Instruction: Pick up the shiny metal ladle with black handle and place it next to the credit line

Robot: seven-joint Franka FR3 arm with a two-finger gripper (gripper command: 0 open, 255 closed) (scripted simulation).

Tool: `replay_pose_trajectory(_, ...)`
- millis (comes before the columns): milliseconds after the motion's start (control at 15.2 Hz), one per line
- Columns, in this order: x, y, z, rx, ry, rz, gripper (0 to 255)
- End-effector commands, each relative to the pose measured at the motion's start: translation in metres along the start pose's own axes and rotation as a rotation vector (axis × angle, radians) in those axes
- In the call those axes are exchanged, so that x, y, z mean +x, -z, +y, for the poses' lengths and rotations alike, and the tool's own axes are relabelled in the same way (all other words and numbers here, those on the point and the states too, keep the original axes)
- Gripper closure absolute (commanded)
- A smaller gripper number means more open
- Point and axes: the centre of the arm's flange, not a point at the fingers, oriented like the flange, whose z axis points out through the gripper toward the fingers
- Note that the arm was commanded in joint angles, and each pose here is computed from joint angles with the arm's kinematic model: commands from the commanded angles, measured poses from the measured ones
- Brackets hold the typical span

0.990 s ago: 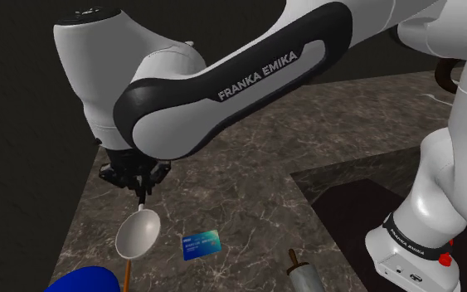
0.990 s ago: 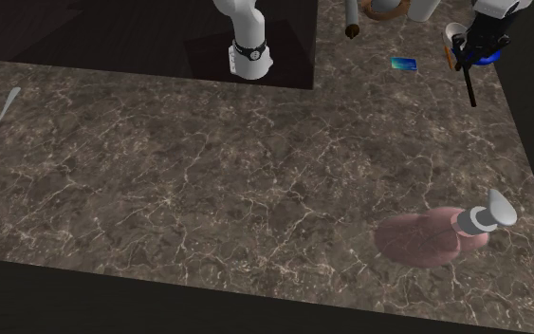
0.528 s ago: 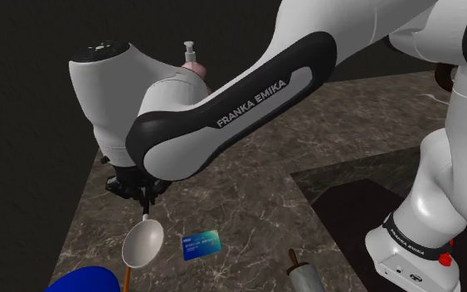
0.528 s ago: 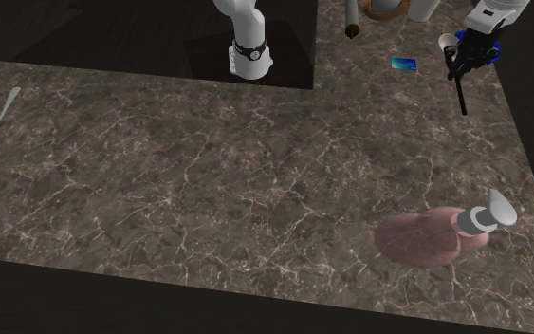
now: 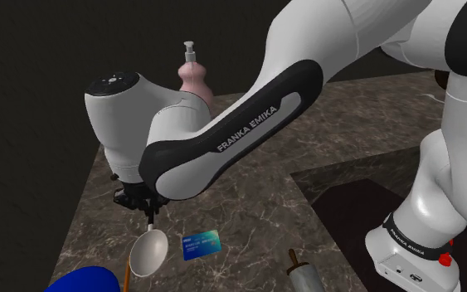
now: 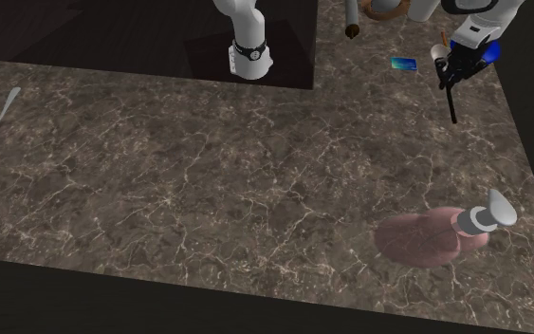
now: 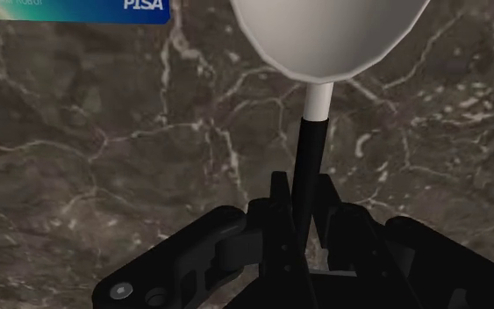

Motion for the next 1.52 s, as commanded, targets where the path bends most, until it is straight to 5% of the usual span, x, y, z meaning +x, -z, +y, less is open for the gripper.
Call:
replay_pose_trajectory(0, 0.000, -0.003, 0.000, 0.001, 0.000, 0.000, 255)
replay_pose_trajectory(330, 0.000, -0.003, 0.000, 0.001, 0.000, 0.000, 255)
replay_pose_trajectory(396, 0.000, -0.003, 0.000, 0.001, 0.000, 0.000, 0)
replay_pose_trajectory(726, 0.000, -0.003, 0.000, 0.001, 0.000, 0.000, 0)
replay_pose_trajectory(990, 0.000, 0.047, 0.000, 0.001, 0.000, 0.000, 0)
replay_pose_trajectory(1452, 0.000, 0.047, 0.000, 0.001, 0.000, 0.000, 0)
